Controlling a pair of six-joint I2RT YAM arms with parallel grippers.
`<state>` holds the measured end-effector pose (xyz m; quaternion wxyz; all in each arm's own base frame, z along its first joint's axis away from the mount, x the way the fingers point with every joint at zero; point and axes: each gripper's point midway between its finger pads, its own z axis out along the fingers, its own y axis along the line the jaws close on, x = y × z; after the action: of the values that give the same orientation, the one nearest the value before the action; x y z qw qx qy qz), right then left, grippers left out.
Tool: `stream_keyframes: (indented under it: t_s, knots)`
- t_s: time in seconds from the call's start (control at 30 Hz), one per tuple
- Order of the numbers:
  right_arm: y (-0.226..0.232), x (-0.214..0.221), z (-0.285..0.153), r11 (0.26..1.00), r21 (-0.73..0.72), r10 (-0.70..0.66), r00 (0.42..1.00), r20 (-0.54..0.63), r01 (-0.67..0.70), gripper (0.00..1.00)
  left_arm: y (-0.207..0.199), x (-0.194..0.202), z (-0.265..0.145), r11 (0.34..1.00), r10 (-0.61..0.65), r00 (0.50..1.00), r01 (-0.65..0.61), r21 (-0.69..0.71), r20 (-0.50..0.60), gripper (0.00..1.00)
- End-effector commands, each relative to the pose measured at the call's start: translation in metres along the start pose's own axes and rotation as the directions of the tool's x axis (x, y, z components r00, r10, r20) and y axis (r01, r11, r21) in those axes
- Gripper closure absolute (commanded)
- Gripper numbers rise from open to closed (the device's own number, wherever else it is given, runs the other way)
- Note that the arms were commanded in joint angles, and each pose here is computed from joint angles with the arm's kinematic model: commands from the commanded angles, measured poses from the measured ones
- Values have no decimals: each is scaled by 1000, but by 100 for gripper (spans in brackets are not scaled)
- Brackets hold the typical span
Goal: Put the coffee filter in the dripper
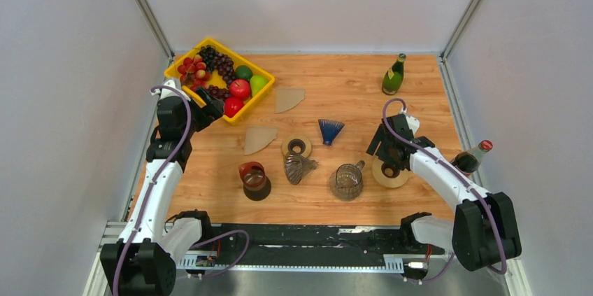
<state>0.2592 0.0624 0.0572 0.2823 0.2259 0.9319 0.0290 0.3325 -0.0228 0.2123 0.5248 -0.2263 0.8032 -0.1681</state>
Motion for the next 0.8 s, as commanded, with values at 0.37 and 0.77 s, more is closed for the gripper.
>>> stream_keyframes:
  t_s: [0.37, 0.77]
  knots:
    - [0, 12, 29, 998, 64, 17, 1000, 1, -17, 25, -10, -7, 3, 999, 11, 1000, -11, 38, 4, 0]
    - [-8, 21, 25, 997, 74, 33, 999, 1, -33, 32, -9, -6, 5, 999, 11, 1000, -11, 32, -4, 0]
